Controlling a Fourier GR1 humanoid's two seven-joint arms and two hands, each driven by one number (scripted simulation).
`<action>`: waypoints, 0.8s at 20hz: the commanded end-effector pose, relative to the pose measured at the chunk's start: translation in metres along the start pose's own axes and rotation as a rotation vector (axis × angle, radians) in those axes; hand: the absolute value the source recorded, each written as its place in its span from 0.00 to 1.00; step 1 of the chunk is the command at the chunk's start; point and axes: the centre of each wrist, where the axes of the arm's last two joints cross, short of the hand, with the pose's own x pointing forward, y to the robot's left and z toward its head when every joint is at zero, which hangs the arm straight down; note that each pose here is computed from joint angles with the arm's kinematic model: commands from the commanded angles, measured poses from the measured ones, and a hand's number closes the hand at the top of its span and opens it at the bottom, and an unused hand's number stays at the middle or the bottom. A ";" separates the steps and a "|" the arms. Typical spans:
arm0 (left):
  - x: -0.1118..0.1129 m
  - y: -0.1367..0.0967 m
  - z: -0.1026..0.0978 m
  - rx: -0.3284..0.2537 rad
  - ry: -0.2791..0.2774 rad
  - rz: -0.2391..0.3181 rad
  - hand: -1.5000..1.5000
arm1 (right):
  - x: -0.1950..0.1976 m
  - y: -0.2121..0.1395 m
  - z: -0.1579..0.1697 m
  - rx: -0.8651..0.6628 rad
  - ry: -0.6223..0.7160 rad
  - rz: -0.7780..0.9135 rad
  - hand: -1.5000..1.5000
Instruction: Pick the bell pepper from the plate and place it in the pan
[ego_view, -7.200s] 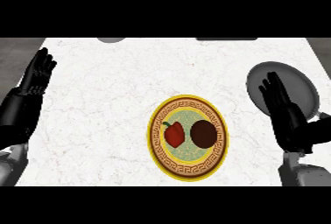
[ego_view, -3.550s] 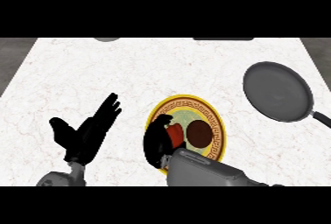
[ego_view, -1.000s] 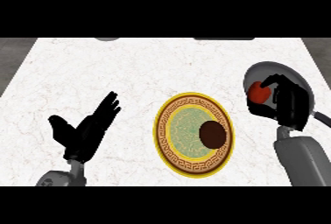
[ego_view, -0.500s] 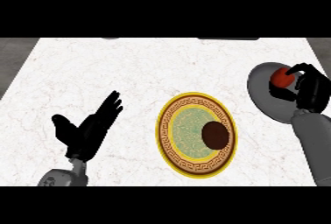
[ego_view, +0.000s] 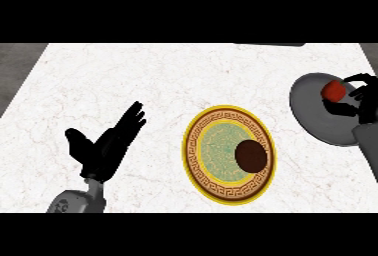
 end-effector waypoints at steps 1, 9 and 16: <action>0.001 -0.008 0.001 -0.017 -0.001 0.011 0.50 | -0.026 -0.007 0.003 0.143 0.076 0.078 0.00; 0.004 0.010 0.005 0.009 -0.013 0.007 0.50 | -0.009 0.002 0.003 0.071 0.017 -0.306 0.00; -0.006 0.003 0.005 0.024 -0.003 0.007 0.50 | -0.034 -0.022 -0.007 0.058 0.102 -0.598 0.00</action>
